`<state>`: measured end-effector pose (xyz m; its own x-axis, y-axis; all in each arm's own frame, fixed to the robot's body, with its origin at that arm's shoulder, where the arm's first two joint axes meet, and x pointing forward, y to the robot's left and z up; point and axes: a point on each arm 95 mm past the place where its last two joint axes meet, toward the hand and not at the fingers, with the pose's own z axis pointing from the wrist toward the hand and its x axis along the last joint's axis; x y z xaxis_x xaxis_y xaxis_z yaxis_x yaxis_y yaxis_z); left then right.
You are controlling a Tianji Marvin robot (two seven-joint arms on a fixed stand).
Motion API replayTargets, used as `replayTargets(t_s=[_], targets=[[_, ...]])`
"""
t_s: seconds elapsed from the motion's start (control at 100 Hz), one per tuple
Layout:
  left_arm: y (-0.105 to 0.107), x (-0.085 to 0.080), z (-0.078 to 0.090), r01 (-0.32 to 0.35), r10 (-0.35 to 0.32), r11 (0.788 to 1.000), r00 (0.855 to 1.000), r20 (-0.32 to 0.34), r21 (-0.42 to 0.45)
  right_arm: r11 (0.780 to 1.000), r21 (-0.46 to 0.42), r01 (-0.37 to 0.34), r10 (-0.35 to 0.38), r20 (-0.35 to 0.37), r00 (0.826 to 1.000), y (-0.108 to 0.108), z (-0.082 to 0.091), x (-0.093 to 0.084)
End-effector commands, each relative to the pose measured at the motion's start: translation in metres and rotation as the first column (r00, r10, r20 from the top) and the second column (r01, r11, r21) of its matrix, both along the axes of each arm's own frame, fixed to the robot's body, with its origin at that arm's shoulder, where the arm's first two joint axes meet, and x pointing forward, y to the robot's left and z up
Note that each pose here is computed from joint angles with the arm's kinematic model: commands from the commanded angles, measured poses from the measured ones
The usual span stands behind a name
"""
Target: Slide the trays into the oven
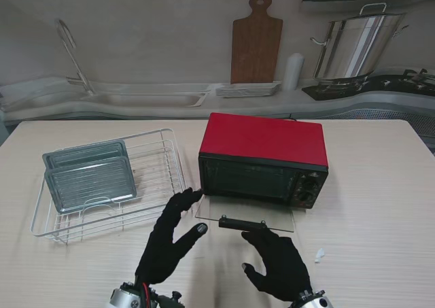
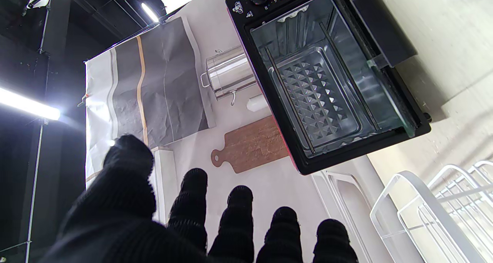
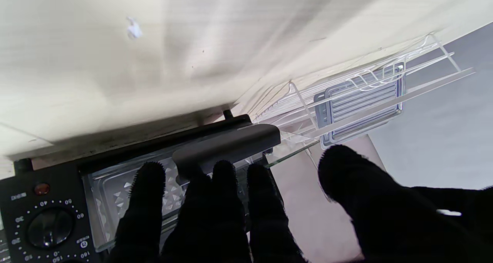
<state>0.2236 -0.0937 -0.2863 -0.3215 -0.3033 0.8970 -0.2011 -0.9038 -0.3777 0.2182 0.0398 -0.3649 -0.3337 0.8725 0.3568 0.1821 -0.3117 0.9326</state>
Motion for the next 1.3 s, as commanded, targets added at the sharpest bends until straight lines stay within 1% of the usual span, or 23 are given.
replayTargets(t_s=[0.0, 0.24, 0.64, 1.01, 1.29], targets=[[-0.003, -0.003, 0.002, 0.015, -0.015, 1.000, 1.000, -0.012, 0.001, 1.000, -0.015, -0.007, 0.006, -0.051, 0.999, -0.001, -0.012, -0.006], [-0.003, -0.003, 0.002, 0.018, -0.018, 1.000, 1.000, -0.015, 0.008, 1.000, -0.020, -0.017, 0.015, -0.090, 0.996, 0.000, -0.023, -0.007], [-0.004, 0.000, 0.001, 0.023, -0.022, 1.000, 0.999, -0.026, 0.015, 0.999, -0.034, -0.016, 0.011, -0.137, 0.990, 0.001, -0.036, -0.003], [-0.005, 0.002, 0.002, 0.023, -0.023, 1.000, 0.999, -0.033, 0.014, 0.999, -0.036, -0.010, 0.004, -0.163, 0.987, 0.002, -0.042, 0.000], [-0.005, 0.003, 0.002, 0.026, -0.026, 1.000, 0.999, -0.039, 0.015, 0.999, -0.033, -0.018, 0.011, -0.182, 0.983, 0.001, -0.043, -0.003]])
